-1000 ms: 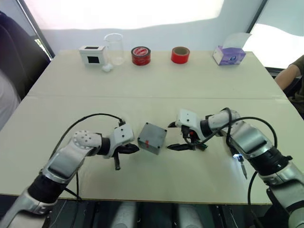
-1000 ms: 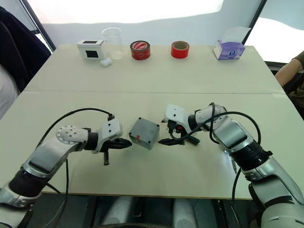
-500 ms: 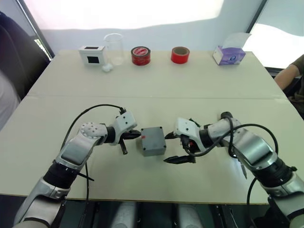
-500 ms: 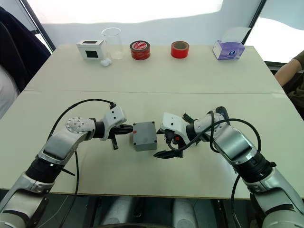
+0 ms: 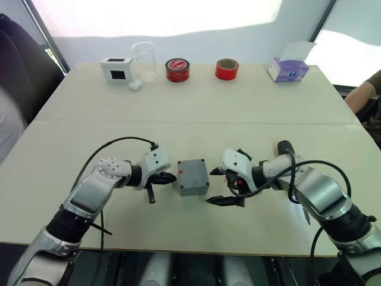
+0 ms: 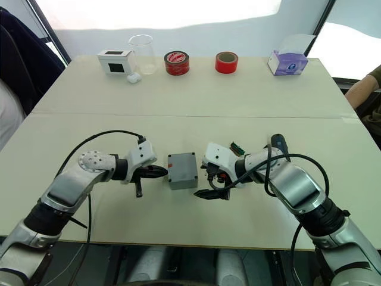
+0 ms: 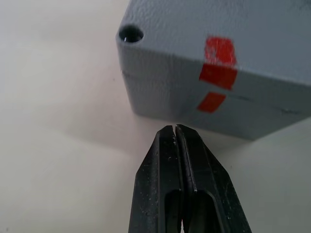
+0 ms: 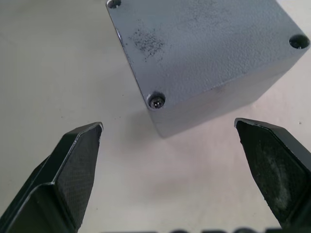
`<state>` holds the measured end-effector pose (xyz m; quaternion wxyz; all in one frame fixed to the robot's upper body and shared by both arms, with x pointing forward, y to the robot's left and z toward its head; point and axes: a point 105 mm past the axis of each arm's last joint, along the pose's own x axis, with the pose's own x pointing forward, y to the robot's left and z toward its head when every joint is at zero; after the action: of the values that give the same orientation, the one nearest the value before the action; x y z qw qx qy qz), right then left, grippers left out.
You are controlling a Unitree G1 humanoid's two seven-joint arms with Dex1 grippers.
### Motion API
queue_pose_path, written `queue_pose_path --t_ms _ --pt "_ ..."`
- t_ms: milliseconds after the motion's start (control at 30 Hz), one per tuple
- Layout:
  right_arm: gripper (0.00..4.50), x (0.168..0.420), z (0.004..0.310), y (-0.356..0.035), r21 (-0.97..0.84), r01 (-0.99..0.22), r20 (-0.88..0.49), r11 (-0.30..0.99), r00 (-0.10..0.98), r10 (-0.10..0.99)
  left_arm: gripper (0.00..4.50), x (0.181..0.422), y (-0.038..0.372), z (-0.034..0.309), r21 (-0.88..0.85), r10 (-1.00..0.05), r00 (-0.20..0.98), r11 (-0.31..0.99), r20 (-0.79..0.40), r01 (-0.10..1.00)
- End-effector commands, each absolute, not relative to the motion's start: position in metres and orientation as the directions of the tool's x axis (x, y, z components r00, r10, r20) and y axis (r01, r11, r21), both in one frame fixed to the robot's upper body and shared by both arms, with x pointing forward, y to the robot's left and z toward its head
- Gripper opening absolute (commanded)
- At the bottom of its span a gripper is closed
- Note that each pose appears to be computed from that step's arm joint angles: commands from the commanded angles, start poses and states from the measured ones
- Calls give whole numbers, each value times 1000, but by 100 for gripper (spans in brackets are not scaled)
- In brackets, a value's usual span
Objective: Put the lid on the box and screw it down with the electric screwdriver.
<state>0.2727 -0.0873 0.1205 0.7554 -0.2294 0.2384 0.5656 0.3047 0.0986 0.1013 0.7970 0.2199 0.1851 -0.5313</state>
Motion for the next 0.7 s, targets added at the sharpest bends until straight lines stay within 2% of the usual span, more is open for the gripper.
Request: queue_pose_path --t_ms 33,500,600,700 --pt "448 270 133 -80 -101 -964 -582 244 257 771 0 312 91 114 207 -776 398 340 -488 917" --pt "448 272 142 -86 -114 -950 -573 292 303 761 0 319 95 120 236 -770 428 358 -473 904" --pt "448 272 152 -96 -120 -939 -564 323 332 756 0 321 100 122 243 -764 438 365 -474 899" --pt "448 271 176 -116 -124 -912 -520 391 395 757 0 319 114 133 242 -761 451 380 -467 893"
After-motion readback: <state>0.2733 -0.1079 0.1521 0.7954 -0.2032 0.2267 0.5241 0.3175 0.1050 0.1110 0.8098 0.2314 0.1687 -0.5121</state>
